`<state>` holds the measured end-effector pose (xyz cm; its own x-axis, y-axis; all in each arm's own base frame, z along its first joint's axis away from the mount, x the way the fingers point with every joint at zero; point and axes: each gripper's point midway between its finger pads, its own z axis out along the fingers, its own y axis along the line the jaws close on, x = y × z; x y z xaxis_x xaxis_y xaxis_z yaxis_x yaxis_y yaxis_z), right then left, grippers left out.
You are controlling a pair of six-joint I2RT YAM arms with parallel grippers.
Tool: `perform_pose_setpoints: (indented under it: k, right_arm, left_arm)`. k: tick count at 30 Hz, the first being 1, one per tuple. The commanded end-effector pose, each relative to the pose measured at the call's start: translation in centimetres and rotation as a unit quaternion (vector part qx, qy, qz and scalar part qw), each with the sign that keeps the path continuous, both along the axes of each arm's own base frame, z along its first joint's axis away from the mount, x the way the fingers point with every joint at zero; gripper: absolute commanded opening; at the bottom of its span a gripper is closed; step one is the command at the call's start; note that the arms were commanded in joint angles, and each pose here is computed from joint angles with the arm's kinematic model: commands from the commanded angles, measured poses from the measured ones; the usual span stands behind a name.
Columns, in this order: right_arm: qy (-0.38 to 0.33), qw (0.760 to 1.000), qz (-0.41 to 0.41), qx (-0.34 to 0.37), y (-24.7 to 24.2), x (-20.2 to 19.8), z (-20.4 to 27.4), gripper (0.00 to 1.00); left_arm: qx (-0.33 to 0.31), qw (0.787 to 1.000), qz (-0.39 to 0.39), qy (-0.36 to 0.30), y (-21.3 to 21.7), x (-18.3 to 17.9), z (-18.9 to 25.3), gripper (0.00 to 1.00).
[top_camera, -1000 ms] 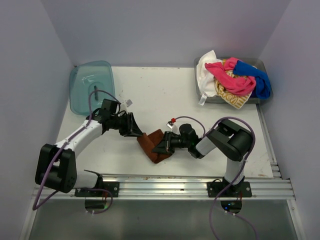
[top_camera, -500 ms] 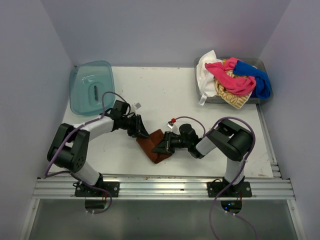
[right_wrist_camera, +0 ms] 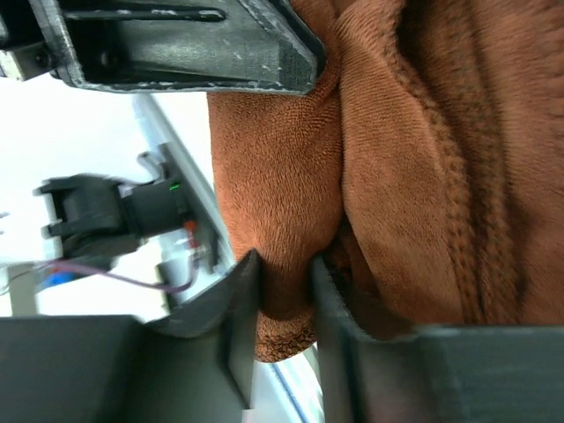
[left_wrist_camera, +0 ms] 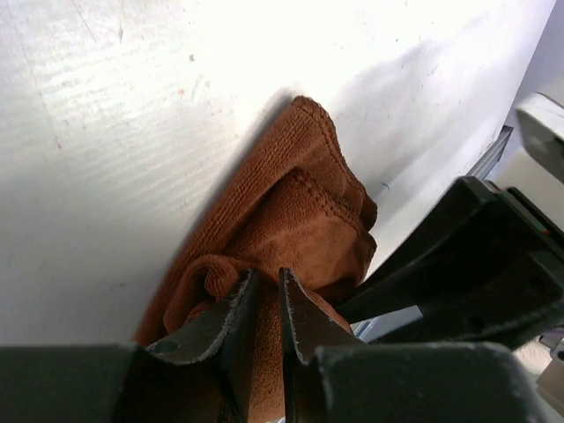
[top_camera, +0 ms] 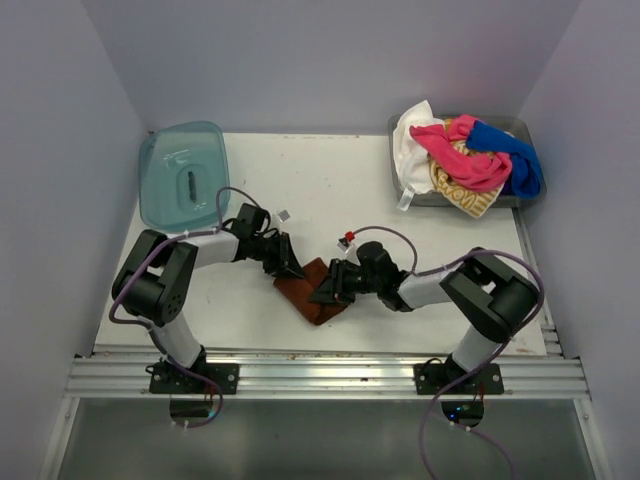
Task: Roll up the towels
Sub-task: Roll the towel
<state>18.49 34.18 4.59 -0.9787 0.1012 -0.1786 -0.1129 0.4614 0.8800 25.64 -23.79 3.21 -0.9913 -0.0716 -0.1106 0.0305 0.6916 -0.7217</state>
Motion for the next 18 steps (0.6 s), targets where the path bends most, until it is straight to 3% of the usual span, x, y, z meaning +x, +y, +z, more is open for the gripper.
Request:
perform_pose_setpoints:
  k: [1,4,8,14,18]
  right_arm:
    - [-0.029,0.991,-0.015,-0.128,-2.7,0.1,-2.3,0.34]
    - [-0.072,0.982,-0.011,-0.177,-3.0,0.2,-1.1,0.49]
    - [-0.102,0.966,-0.009,-0.238,-4.4,-0.1,-0.3,0.59]
    - [-0.183,0.936,-0.018,-0.299,-5.1,0.2,3.1,0.64]
    - [-0.264,0.897,-0.021,-0.355,-5.0,0.8,5.5,0.65]
  left_arm:
    - [0.033,0.999,0.007,0.013,0.6,-0.3,-2.9,0.20]
    - [0.036,0.999,0.009,0.019,0.7,-0.6,-3.5,0.20]
    - [0.041,0.999,0.010,0.018,0.8,-0.7,-3.6,0.20]
    - [0.040,0.999,0.008,0.017,0.6,-0.7,-3.6,0.20]
    - [0.038,0.999,0.006,0.017,0.5,-0.7,-3.6,0.20]
